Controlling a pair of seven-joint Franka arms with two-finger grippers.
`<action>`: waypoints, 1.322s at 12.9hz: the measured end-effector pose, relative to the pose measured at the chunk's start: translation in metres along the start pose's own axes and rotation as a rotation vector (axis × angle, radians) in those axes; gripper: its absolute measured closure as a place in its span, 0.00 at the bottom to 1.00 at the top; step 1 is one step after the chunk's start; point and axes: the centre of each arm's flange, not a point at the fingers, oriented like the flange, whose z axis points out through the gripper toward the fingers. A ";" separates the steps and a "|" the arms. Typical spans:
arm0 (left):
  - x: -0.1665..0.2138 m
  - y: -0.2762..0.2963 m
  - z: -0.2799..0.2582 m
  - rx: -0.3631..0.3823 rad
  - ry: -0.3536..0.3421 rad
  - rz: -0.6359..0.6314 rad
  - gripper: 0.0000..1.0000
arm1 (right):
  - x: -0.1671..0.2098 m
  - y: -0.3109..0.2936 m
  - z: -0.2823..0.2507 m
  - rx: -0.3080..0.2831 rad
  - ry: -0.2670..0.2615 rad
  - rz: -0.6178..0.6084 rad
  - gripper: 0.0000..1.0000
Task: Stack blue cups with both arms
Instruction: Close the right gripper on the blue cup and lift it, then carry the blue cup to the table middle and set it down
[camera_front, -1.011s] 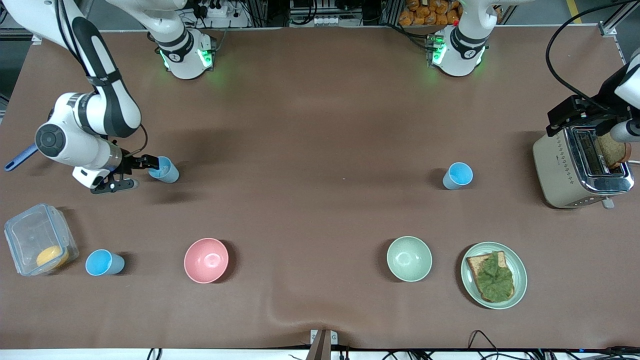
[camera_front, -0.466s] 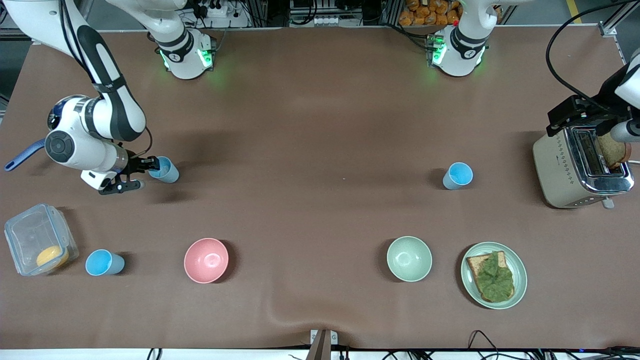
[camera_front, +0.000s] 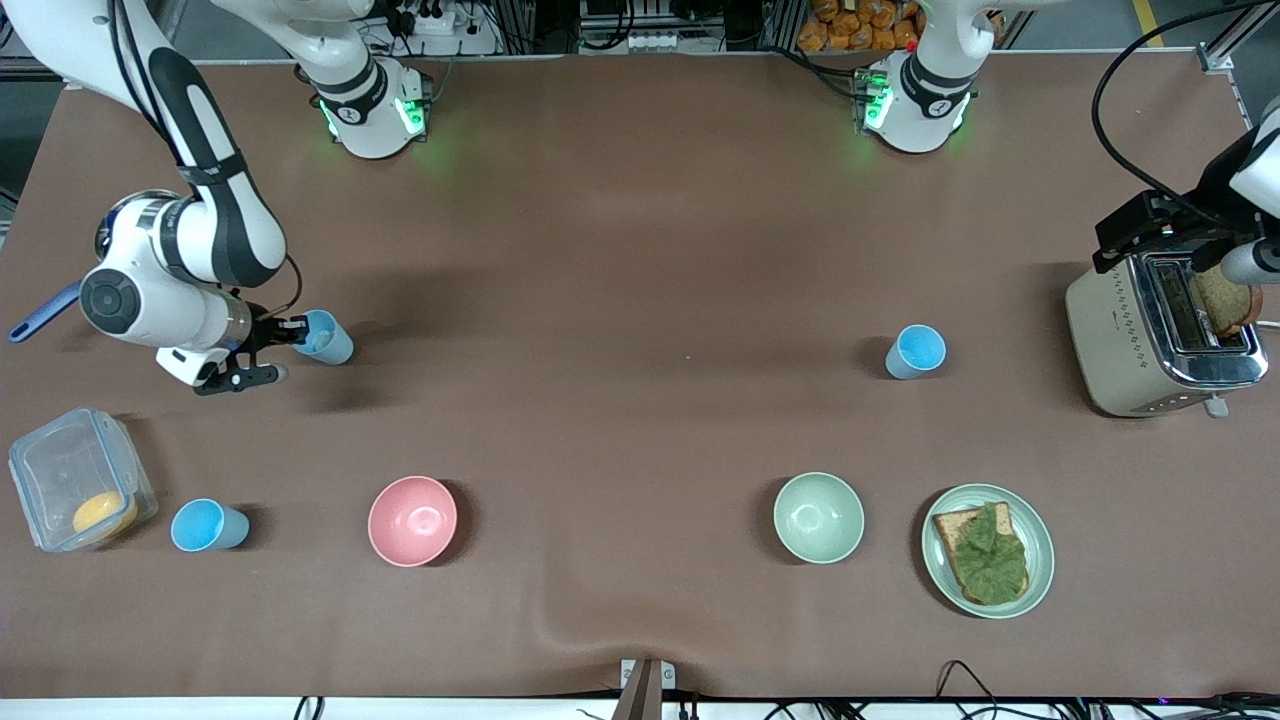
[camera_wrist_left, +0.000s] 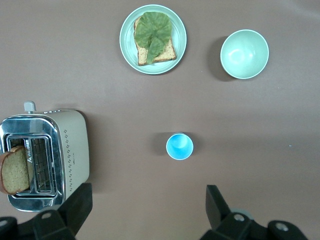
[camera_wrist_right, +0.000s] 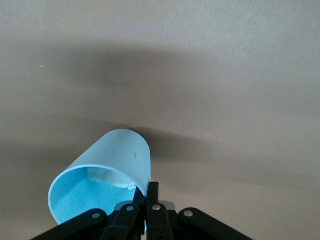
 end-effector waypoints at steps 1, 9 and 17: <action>0.000 0.000 0.000 0.000 0.000 0.000 0.00 | 0.006 -0.008 -0.010 0.012 -0.002 0.009 0.98; 0.000 0.002 0.000 0.000 0.000 0.003 0.00 | 0.067 -0.181 -0.043 0.071 0.044 0.163 0.98; 0.000 -0.001 0.000 0.000 0.000 -0.001 0.00 | 0.121 -0.382 -0.025 0.125 0.080 0.295 0.98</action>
